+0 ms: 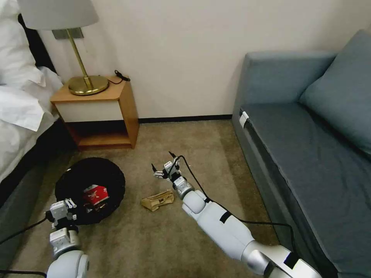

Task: Pick up the trash bin, then pick up the garbage on the floor and place it into the trash bin.

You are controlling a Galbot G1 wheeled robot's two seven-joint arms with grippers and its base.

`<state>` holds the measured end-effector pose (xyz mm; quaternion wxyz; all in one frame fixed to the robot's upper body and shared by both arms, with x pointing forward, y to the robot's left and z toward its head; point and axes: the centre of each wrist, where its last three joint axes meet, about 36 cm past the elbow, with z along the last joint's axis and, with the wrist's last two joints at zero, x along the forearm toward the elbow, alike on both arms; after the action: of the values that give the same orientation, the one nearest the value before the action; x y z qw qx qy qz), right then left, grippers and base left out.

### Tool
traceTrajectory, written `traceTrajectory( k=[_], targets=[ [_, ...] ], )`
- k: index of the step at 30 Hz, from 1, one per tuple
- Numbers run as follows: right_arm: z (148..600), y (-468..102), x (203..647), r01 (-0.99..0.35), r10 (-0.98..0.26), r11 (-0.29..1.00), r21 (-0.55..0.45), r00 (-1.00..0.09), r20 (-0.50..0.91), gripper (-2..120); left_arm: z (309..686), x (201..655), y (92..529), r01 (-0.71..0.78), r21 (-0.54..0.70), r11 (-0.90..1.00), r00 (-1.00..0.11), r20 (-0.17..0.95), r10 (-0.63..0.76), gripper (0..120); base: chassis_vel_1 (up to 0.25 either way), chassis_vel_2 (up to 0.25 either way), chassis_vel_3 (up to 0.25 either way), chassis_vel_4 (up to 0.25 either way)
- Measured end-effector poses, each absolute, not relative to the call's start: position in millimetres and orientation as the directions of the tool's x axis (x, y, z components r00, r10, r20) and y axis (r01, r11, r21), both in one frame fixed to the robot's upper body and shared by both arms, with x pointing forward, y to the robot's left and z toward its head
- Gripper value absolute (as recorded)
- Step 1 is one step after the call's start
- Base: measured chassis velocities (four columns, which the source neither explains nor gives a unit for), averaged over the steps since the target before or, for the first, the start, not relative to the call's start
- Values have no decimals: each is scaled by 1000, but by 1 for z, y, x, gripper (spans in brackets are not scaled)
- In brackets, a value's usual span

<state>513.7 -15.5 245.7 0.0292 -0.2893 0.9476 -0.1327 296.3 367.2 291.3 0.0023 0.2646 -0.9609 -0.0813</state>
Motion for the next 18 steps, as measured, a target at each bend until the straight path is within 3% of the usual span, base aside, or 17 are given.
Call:
traceTrajectory(
  k=[18],
  targets=[
    [242, -17, 514, -556, -569, 789, -263, -822, 30, 100, 290, 295, 368, -507, 160, 847, -860, -35, -509, 6, 0, 0, 0, 0]
  ],
)
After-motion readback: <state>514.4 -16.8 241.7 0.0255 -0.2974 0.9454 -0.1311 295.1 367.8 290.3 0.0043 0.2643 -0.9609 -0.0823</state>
